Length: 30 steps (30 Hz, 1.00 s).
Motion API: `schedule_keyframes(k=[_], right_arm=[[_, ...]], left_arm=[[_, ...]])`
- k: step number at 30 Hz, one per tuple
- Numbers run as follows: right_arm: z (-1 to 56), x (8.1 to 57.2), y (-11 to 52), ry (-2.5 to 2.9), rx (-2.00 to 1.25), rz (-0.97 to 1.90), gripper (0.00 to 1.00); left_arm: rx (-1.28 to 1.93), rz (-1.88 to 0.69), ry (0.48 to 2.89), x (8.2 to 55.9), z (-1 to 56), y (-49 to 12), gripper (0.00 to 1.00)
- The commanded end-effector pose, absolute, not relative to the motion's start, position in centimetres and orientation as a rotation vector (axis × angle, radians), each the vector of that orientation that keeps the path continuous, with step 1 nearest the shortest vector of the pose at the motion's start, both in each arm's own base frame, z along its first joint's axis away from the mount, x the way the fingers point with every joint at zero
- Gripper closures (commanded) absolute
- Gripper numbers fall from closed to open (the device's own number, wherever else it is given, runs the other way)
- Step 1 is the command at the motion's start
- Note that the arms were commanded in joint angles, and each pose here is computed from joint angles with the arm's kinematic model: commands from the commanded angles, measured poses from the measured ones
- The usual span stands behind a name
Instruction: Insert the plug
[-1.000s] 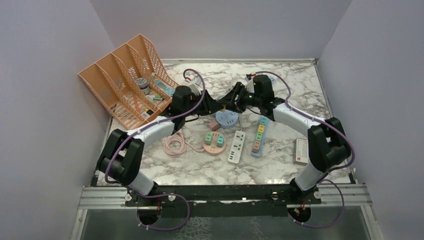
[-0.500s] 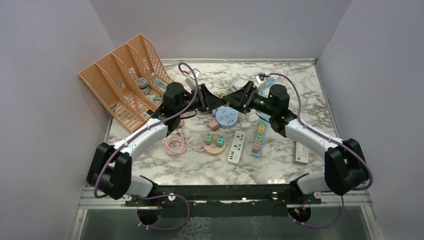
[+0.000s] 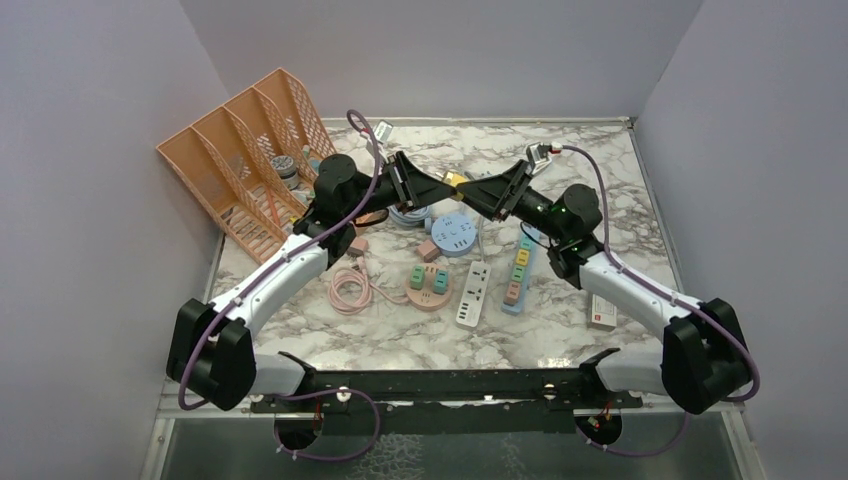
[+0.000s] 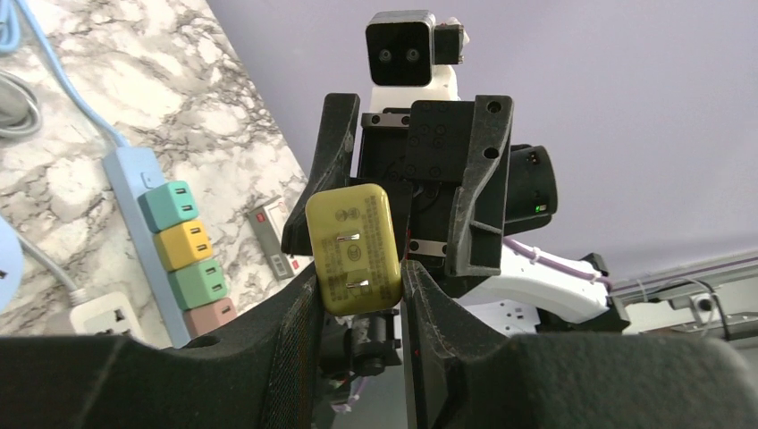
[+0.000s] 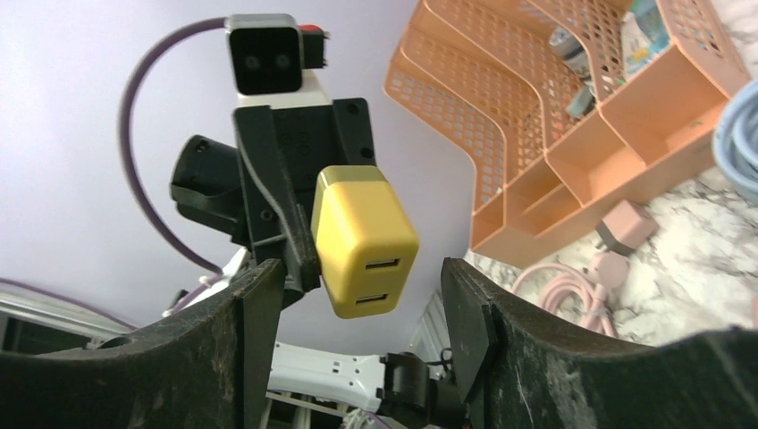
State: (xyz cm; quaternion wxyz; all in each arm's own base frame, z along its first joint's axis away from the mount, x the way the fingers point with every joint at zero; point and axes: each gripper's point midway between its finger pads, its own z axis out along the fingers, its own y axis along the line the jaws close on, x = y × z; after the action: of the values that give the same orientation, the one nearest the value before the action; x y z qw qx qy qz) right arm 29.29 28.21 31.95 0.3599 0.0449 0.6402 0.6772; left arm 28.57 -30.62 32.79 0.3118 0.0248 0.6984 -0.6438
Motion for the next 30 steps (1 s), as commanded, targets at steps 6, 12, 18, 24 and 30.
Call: schedule_keyframes(k=[6,12,18,24,30], right_arm=[[35.9,29.2,27.7,1.527,0.163,1.803,0.39],[35.7,29.1,28.8,1.586,0.089,1.835,0.48],[34.8,28.3,29.6,1.626,0.022,1.898,0.53],[33.9,28.5,29.7,1.648,0.034,1.896,0.74],[31.6,30.3,29.7,1.753,0.091,1.764,0.99]], left_arm=[[0.112,-1.781,1.751,26.6,36.9,-30.0,0.95],[0.112,-1.784,1.746,26.7,37.1,-30.1,0.95],[0.105,-1.782,1.743,27.2,37.2,-30.3,0.95],[0.083,-1.776,1.751,27.6,36.8,-30.3,0.94],[0.062,-1.71,1.769,27.8,34.9,-29.4,0.46]])
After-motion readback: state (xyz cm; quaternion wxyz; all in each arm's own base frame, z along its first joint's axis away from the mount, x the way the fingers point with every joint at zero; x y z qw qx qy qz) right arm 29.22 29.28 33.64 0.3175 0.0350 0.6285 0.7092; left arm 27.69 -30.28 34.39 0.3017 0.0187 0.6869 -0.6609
